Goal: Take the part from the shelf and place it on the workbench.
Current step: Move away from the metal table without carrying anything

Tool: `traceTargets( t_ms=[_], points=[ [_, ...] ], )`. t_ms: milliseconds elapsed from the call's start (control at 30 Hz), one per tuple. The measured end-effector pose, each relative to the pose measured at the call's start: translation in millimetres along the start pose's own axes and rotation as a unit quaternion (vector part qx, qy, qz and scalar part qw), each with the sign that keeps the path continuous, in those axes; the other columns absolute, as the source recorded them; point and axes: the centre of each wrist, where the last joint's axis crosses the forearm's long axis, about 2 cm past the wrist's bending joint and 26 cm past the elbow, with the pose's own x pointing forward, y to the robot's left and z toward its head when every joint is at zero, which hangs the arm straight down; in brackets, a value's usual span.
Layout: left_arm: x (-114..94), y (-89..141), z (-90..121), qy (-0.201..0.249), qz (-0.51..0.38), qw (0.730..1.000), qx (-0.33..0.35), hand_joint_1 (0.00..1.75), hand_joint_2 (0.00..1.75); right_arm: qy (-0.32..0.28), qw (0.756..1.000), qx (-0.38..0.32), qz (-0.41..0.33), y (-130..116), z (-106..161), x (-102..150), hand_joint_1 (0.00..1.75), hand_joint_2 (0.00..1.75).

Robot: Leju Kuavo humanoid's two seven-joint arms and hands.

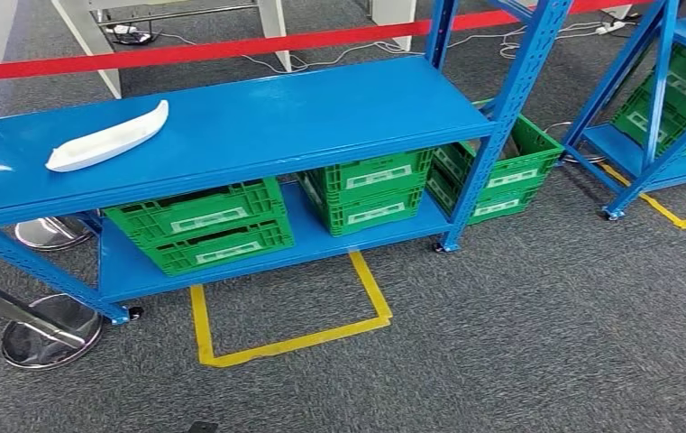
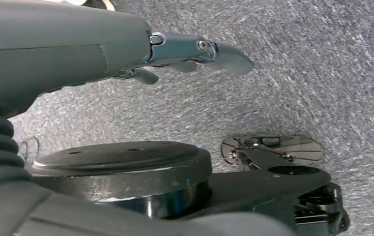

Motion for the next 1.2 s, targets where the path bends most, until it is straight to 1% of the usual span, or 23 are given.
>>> traceTargets(
  t_ms=[33, 167, 300, 500, 633, 767, 867, 1000, 1133, 1200],
  points=[
    [-0.2, 0.2, -0.1, 0.001, 0.0, 1.0, 0.001, 0.0, 1.75, 0.007, 1.0, -0.002, -0.002, 0.1, 0.0, -0.2, 0.0, 0.0],
    [0.8, 0.9, -0.5, 0.007, -0.003, 1.0, 0.002, 0.0, 1.75, 0.031, 0.999, 0.005, -0.011, 1.0, 0.1, -0.9, 0.0, 1.75],
    [-0.2, 1.0, -0.5, 0.018, -0.007, 1.0, -0.002, 0.0, 1.75, 0.037, 0.999, 0.007, -0.02, 0.2, -0.1, -0.9, 0.0, 1.75],
    [0.4, 1.9, -1.0, 0.018, -0.009, 1.0, -0.003, 0.0, 1.75, 0.035, 0.999, 0.003, -0.027, -4.8, -0.8, 2.8, 0.0, 1.75],
    [-2.7, 4.9, -2.1, 0.02, -0.007, 1.0, -0.006, 0.0, 1.75, 0.038, 0.998, 0.005, -0.055, -9.0, -2.0, 0.6, 0.0, 1.75],
    [-1.7, 13.4, -6.1, 0.018, 0.003, 1.0, -0.006, 0.0, 0.0, 0.037, 0.995, 0.011, -0.095, -12.2, -3.4, -4.6, 0.0, 1.75],
    [1.6, 22.8, -10.4, 0.012, 0.01, 1.0, -0.002, 0.0, 0.0, 0.042, 0.992, 0.02, -0.12, -8.7, -3.5, -11.6, 0.0, 1.75],
    [5.0, 36.9, -16.2, 0.004, 0.019, 1.0, 0.004, 0.0, 0.0, 0.046, 0.987, 0.04, -0.151, 1.8, -1.9, -20.6, 0.0, 0.0],
    [0.3, 45.7, -18.9, 0.004, 0.025, 1.0, 0.002, 0.0, 0.0, 0.049, 0.981, 0.052, -0.178, 8.5, -0.9, -28.9, 0.0, 0.0],
    [-5.5, 47.5, -18.9, 0.008, 0.027, 1.0, -0.004, 0.0, 0.0, 0.05, 0.979, 0.052, -0.192, 8.4, -1.2, -33.5, 0.0, 0.0]
  ],
)
